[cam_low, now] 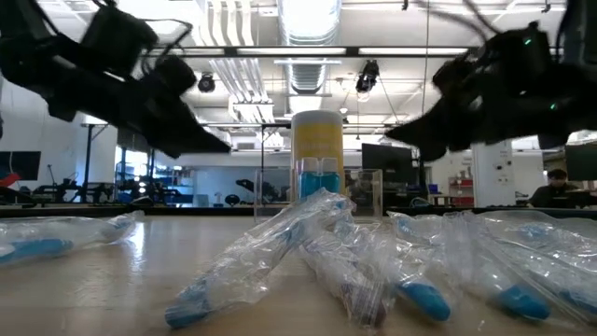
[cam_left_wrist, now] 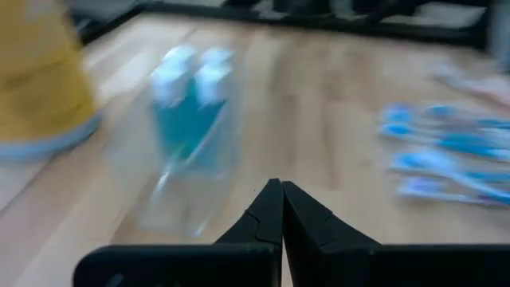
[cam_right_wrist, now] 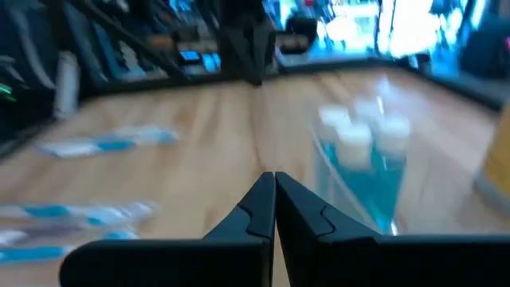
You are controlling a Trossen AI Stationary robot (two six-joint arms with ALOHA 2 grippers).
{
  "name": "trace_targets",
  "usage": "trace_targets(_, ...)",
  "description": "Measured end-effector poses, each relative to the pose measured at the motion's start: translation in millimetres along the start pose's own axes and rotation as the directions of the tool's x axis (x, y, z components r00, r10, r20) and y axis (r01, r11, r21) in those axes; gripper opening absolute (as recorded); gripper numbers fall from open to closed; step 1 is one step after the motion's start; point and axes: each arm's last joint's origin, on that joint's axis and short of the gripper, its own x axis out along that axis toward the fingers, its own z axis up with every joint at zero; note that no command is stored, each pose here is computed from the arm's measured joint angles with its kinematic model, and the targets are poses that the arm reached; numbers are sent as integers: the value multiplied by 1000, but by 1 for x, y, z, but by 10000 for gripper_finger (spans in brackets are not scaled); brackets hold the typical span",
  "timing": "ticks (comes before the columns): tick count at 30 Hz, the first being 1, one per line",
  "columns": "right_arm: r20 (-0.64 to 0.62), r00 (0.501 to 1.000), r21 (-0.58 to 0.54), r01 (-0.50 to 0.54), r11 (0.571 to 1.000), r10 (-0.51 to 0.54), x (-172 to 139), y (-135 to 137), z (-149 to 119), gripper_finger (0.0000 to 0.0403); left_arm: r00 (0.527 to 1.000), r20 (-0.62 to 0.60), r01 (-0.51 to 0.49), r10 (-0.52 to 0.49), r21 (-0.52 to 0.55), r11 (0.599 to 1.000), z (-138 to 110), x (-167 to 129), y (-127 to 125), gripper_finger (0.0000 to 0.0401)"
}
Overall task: Pick & Place toothbrushing station
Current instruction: Put the blue toothbrush into the left of the transparent organizer
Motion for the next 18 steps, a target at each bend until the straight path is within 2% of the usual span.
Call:
trace_targets(2,37,999,-15,-2,1000,2,-8,0,9,8,999,26,39,-40,36,999,5,-10,-2,8)
trace_targets(7,63,996,0,69,998,-69,-30,-11,33,8,997,54,38,-46,127,991,19,-32,-1,10)
trace_targets(12,-62,993,-2,102,995,-102,-48,-13,56,8,998,40,34,-46,261,965,24,-55,0,5)
trace_targets(15,-165,981,-24,104,994,-107,-61,-9,70,8,999,44,10,-22,256,967,26,-67,2,6)
trace_targets(18,-111,989,-45,96,994,-101,-76,-4,86,8,997,73,-34,17,246,969,28,-77,4,8)
